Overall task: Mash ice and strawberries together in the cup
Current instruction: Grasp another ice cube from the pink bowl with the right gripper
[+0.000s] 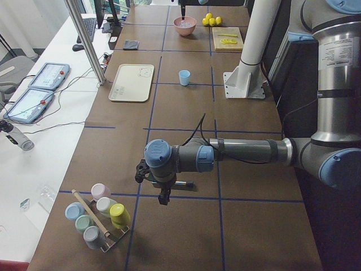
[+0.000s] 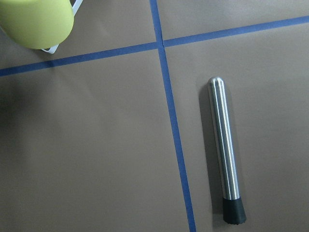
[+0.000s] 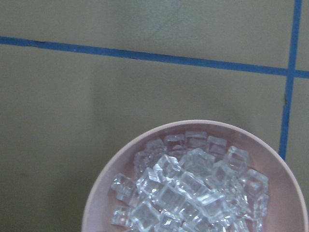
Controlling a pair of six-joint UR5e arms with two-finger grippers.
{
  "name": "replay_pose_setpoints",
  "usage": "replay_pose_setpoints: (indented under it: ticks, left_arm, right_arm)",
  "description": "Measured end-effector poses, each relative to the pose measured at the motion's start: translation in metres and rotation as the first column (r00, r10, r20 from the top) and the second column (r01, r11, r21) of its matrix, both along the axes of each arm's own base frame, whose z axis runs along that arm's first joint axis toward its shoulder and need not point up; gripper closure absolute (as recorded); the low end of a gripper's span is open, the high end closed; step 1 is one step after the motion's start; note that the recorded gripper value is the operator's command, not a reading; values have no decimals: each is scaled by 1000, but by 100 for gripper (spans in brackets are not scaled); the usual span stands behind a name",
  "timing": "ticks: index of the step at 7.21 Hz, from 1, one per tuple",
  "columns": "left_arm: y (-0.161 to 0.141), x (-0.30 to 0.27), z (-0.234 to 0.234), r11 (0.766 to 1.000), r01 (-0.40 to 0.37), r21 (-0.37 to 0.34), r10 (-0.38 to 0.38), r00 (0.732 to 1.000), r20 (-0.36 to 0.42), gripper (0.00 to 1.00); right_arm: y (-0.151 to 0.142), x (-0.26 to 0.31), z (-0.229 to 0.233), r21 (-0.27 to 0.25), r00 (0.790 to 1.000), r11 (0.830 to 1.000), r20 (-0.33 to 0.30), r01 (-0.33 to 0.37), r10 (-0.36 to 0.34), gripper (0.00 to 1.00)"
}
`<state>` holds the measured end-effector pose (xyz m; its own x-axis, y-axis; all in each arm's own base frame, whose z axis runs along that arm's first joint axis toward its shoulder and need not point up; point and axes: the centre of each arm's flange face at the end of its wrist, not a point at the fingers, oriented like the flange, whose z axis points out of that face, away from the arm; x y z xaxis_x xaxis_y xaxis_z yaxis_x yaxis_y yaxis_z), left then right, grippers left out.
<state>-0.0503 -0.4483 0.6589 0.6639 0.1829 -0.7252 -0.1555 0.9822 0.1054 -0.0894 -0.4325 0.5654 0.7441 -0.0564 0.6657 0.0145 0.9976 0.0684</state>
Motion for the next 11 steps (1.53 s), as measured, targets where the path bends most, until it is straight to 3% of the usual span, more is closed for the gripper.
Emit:
replay_pose_setpoints:
  ticks: [3,5,11]
  left_arm:
    - [0,0,-2,1000,0,4,0,1000,0,0]
    - [0,0,-3,1000,0,6,0,1000,0,0]
    - [0,0,-3,1000,0,7,0,1000,0,0]
  right_arm:
    - [-5,5,26,-78,991,989,15,-129,130,18]
    - [-7,2,45,-92,982,979,37,-181,185,26]
    - [0,-20,54,-84,990,988,41,-130,134,35]
